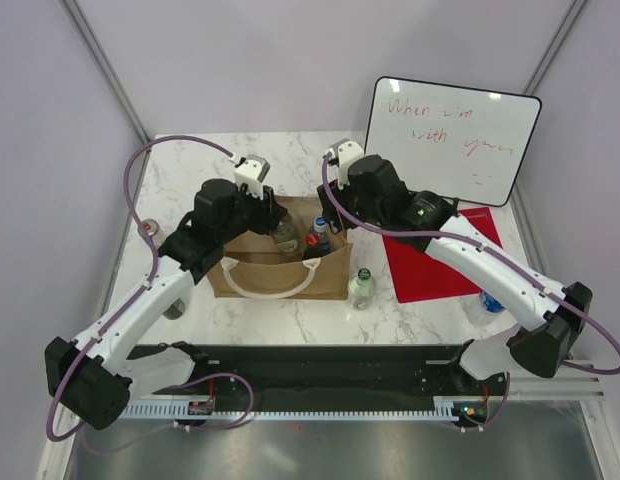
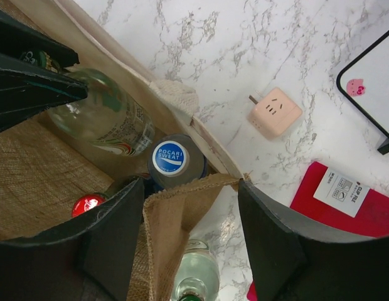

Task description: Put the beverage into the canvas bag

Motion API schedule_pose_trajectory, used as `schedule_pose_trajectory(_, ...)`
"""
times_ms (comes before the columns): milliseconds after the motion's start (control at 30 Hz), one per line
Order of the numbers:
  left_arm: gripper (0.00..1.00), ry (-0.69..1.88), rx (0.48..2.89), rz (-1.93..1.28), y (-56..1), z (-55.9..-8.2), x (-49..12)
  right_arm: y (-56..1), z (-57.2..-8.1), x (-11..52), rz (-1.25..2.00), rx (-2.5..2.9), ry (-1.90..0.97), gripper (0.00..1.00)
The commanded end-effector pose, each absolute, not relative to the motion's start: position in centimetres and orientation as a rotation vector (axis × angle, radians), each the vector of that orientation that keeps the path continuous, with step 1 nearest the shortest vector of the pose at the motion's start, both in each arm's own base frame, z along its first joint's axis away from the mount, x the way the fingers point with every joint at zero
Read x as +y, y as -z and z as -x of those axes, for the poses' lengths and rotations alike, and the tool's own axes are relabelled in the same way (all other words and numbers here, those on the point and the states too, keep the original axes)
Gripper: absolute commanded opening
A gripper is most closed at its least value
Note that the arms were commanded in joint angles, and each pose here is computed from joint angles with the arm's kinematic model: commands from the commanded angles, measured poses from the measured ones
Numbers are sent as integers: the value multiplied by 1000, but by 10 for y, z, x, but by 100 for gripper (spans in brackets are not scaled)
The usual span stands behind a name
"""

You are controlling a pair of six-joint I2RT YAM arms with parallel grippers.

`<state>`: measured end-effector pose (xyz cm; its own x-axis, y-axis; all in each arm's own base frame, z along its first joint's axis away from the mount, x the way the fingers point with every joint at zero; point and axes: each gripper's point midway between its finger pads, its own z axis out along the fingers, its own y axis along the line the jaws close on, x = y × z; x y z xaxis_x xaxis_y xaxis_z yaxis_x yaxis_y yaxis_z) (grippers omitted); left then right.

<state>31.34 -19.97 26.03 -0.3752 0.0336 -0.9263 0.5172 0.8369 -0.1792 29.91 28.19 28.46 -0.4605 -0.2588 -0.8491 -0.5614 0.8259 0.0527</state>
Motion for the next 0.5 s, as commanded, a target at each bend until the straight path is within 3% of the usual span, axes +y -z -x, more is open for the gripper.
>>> schedule_pose_trajectory(0, 2, 581, 1617, -365, -330, -333, -215, -266, -294, 282, 604, 2132, -398, 66)
schedule_pose_trajectory(133, 2, 584, 1600, -362, -323, -334, -220, -254, -292, 277, 610, 2154, -372, 60)
schedule_pose_trajectory(467, 2, 548, 1611, -381, -297, -339, -234, -252, -288, 272, 610, 2154, -370, 54)
